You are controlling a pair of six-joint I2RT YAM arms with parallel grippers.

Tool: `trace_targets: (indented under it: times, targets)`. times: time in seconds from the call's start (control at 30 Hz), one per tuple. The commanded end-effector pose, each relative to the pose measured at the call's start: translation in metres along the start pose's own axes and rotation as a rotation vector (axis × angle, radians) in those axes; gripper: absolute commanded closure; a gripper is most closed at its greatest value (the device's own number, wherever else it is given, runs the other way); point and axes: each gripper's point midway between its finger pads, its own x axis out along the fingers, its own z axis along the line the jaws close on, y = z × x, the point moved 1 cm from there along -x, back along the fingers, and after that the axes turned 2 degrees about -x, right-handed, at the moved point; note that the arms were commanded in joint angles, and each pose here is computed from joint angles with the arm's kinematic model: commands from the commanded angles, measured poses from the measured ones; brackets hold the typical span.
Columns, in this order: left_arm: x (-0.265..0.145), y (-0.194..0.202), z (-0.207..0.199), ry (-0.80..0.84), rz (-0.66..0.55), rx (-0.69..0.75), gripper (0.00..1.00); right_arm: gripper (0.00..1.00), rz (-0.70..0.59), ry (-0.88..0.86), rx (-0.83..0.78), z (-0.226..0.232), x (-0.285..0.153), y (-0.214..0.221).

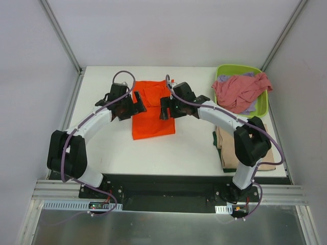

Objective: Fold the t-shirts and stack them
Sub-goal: Fold the folded rectangular tshirt in 1/3 of the way

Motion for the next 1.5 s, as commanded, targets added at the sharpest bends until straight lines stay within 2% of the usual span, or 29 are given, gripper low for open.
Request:
trace_targets:
  times: [0.0, 0.17, 0.43, 0.63, 0.93, 1.07, 1.17, 1.2, 1.3, 1.47]
  targets:
    - [0.002, 0.032, -0.004, 0.087, 0.108, -0.036, 0.01, 0.22, -0.043, -0.339, -0.037, 0.077, -0.021, -0.003]
    - [0.007, 0.051, 0.003, 0.093, 0.152, -0.051, 0.01, 0.22, 0.032, -0.337, 0.022, 0.076, 0.001, 0.016]
    - [0.02, 0.089, 0.026, 0.073, 0.24, -0.09, 0.01, 0.2, 0.147, -0.178, 0.126, 0.024, 0.035, 0.087]
    - [0.026, 0.105, 0.041, 0.026, 0.276, -0.092, 0.01, 0.2, 0.201, -0.122, 0.168, 0.006, 0.039, 0.116]
    - [0.004, 0.098, 0.048, -0.006, 0.205, -0.073, 0.01, 0.17, 0.121, -0.152, 0.123, 0.013, 0.002, 0.108]
    - [-0.021, 0.097, 0.045, 0.027, 0.157, -0.06, 0.01, 0.12, 0.084, -0.181, 0.069, 0.015, -0.023, 0.11]
    - [-0.036, 0.106, 0.05, 0.047, 0.133, -0.063, 0.01, 0.0, 0.012, -0.186, -0.016, 0.012, -0.042, 0.109]
    - [-0.04, 0.109, 0.049, 0.061, 0.126, -0.071, 0.01, 0.04, -0.023, -0.185, -0.048, 0.011, -0.048, 0.107]
    - [-0.048, 0.118, 0.047, 0.098, 0.135, -0.094, 0.01, 0.04, -0.088, -0.169, -0.11, 0.008, -0.062, 0.105]
    - [-0.042, 0.133, 0.054, 0.056, 0.166, -0.105, 0.03, 0.04, -0.115, -0.018, -0.05, -0.016, -0.063, 0.101]
